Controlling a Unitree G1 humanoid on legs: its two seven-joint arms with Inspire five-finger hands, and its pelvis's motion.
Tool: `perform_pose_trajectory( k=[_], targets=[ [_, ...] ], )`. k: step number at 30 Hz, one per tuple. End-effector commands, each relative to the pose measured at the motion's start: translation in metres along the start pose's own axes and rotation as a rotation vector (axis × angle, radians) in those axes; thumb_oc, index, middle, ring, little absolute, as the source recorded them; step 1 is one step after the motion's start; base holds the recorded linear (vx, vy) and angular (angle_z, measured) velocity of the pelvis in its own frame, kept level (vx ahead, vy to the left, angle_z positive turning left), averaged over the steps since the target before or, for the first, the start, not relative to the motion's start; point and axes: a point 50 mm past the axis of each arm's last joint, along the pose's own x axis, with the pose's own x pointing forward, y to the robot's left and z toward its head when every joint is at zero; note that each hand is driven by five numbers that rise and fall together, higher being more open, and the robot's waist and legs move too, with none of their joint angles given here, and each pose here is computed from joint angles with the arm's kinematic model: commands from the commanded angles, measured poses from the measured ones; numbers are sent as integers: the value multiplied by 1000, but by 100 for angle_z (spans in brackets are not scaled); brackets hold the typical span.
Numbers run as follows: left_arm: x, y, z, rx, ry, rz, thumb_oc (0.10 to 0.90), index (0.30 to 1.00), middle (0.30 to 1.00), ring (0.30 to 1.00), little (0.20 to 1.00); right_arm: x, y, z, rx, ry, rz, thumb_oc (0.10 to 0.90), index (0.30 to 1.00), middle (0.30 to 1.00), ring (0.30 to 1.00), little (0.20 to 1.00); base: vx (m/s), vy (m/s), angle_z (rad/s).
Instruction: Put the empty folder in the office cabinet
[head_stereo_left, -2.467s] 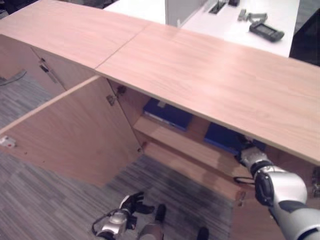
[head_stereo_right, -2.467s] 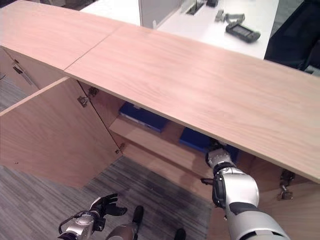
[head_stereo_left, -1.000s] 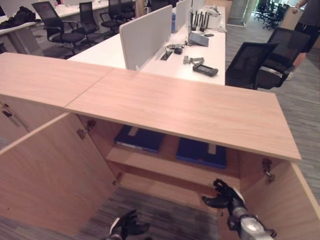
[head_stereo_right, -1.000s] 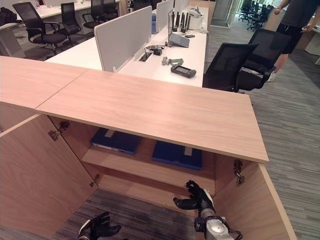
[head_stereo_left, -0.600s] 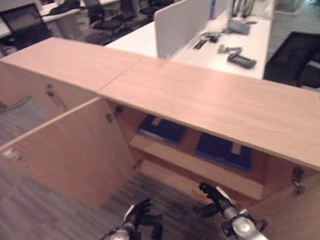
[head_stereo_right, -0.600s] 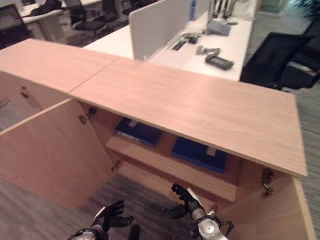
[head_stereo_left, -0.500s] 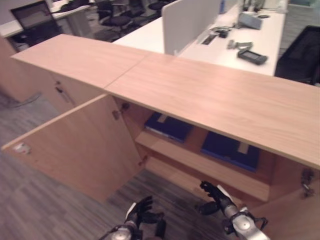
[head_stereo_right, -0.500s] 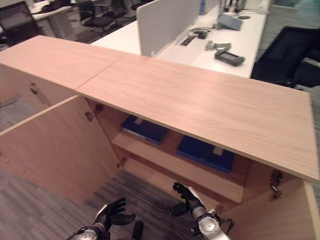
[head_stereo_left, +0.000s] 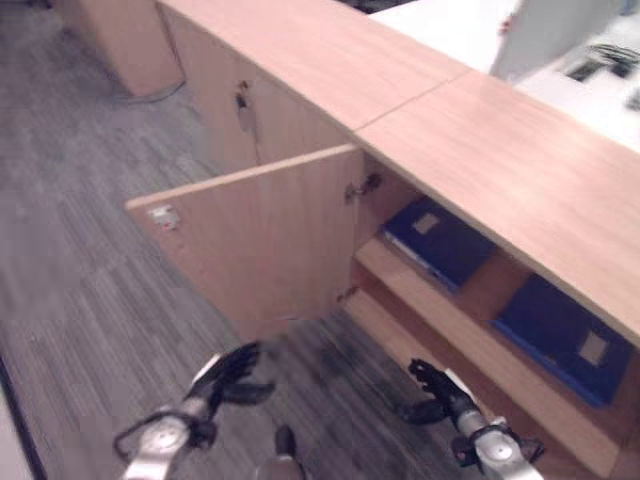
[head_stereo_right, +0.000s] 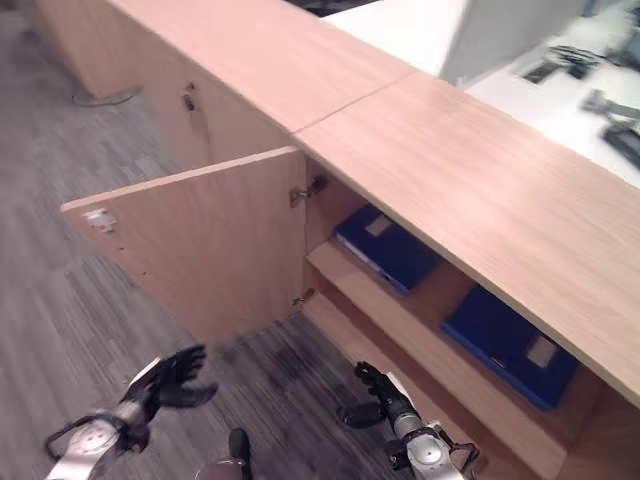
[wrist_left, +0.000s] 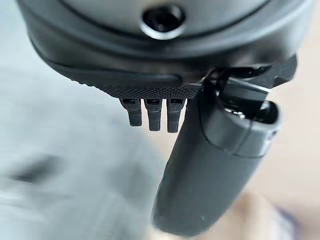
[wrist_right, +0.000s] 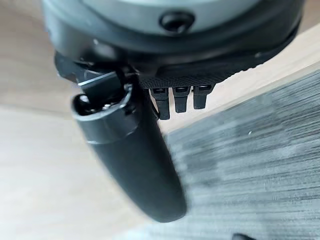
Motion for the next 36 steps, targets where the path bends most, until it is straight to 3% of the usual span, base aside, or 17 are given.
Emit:
perform_pose_trajectory(
  k=[1,5,7,8,15,36],
  targets=[
    [4,-6,34,65,-185,-56,800,900,900,900,900,10,-23,41,6,-182,-58,800,900,900,900,900,81,169,43],
    [3,-3,40,53,-215,-42,800,900,900,900,900,15,-23,56,22,-231,-70,800,900,900,900,900,92,208,22],
    [11,-21,43,101,-224,-56,800,900,900,900,900,14,-22,53,29,-226,-78,800,900,900,900,900,210,312,41],
    [18,-43,45,127,-228,-97,800,900,900,900,900,13,-21,48,48,-215,-94,800,900,900,900,900,149,116,78],
    [29,-58,50,81,-231,-126,800,900,900,900,900,10,-22,41,90,-195,-116,800,900,900,900,900,129,12,84],
    [14,-65,19,3,-179,-105,800,900,900,900,900,-6,-9,3,82,-72,-64,800,900,900,900,900,47,-46,14]
  ],
)
